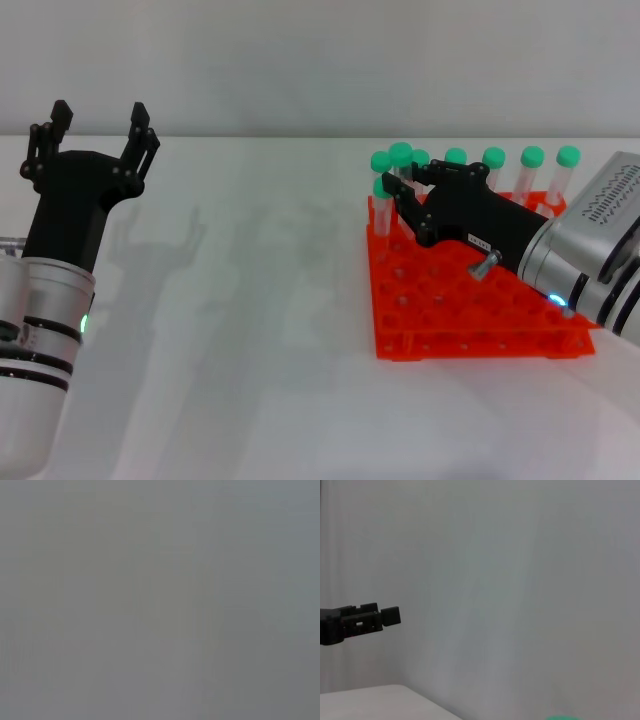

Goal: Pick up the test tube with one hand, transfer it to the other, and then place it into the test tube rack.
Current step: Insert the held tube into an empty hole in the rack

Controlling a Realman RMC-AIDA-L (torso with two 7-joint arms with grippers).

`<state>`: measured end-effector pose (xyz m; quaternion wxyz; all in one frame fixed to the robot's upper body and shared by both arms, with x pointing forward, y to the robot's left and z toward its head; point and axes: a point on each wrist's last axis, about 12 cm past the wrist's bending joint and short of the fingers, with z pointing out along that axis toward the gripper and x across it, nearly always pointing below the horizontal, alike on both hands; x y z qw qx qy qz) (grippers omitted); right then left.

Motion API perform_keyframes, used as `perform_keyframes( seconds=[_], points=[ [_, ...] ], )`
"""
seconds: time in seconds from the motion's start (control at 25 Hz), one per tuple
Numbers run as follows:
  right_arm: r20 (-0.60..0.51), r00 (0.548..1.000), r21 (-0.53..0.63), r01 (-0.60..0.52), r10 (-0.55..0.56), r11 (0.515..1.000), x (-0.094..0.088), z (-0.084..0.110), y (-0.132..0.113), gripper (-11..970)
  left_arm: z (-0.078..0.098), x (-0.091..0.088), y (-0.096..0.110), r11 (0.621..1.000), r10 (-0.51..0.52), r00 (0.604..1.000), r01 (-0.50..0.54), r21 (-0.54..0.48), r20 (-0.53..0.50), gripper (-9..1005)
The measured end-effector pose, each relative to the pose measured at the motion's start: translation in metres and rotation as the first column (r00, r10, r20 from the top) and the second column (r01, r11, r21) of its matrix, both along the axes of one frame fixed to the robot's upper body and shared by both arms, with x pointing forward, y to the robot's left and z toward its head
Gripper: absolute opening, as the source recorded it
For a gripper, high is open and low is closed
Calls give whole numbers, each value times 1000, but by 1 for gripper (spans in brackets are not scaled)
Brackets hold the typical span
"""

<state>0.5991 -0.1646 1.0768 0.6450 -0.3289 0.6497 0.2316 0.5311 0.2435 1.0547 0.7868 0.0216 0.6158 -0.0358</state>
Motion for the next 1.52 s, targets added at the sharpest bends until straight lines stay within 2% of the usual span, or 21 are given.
perform_keyframes(
  seconds=[1.0,1.28,1.52],
  points=[
    [-23,1000,-14,14,-15,1000,-3,-7,-5,216,0,0,0,1000,-1,1000,1,2,1,832],
    [8,1000,63,28,-28,998,-4,0,-8,217,0,0,0,1000,-1,1000,1,3,0,833],
    [8,999,54,32,-32,998,-2,1,-7,217,1,1,0,1000,-5,1000,5,6,2,833]
  ],
)
